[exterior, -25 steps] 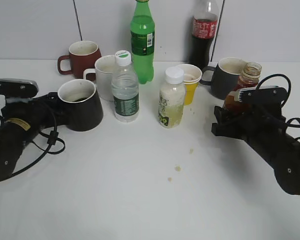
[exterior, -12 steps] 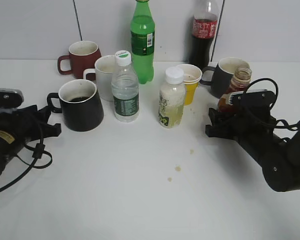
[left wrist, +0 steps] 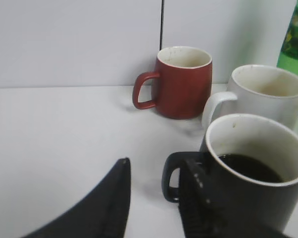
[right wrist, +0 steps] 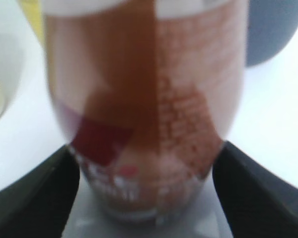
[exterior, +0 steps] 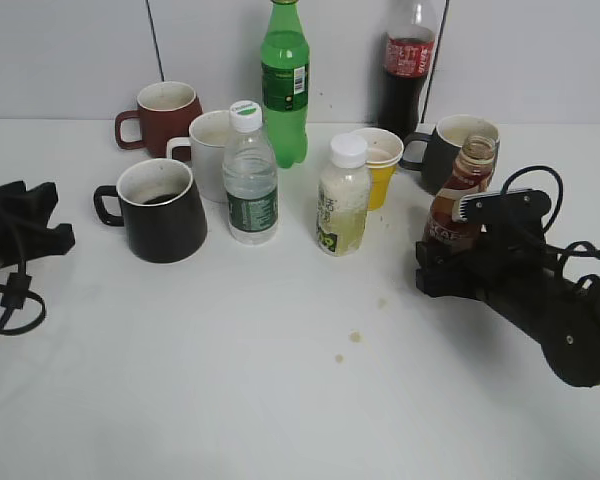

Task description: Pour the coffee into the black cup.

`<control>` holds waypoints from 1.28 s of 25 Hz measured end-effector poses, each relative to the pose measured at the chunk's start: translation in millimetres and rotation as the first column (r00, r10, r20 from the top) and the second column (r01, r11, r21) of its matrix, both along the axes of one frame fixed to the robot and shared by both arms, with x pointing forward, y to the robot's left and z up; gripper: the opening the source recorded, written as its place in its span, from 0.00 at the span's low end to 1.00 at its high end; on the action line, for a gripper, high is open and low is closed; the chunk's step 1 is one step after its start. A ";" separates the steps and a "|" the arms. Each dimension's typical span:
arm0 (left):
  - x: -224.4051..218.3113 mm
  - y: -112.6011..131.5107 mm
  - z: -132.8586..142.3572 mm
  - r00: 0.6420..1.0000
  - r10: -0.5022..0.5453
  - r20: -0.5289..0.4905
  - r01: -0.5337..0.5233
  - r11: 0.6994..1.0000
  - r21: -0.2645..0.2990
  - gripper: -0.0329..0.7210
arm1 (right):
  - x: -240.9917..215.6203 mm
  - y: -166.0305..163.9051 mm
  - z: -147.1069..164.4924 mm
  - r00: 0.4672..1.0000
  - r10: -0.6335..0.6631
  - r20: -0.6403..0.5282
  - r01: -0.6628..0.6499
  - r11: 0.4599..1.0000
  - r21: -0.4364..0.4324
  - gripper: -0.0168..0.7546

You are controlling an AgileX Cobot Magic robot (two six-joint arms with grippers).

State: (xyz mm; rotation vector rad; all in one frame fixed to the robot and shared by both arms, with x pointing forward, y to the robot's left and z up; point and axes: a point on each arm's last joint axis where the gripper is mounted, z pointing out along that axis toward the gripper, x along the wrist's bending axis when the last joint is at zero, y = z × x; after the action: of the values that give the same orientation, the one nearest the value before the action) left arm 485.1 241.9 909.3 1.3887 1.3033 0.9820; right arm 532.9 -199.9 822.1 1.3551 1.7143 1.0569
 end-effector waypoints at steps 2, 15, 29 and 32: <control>-4.5 0.4 18.3 1.000 -0.006 -0.004 0.006 1.000 -0.021 0.39 | -4.7 -1.1 13.1 0.999 0.001 -0.033 -0.001 1.000 0.003 0.84; -67.2 1.2 134.7 0.925 -0.176 -0.337 0.174 0.984 -0.037 0.39 | -62.2 -9.4 124.5 0.928 0.077 -0.364 -0.067 0.997 0.038 0.80; -187.6 42.2 178.4 0.805 -0.129 -0.579 0.232 0.967 0.108 0.39 | -215.6 -58.0 245.7 0.884 0.212 -0.416 -0.217 0.976 0.035 0.79; -201.1 46.6 168.0 0.820 -0.132 -0.557 0.229 0.967 0.108 0.39 | -252.4 -73.2 248.9 0.915 0.222 -0.337 -0.226 0.974 0.028 0.79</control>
State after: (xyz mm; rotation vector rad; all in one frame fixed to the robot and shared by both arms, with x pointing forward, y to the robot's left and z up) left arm 284.0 288.5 1077.4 1.9889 1.4796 0.5875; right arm 280.5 -273.1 1071.0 1.4207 2.1694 0.9745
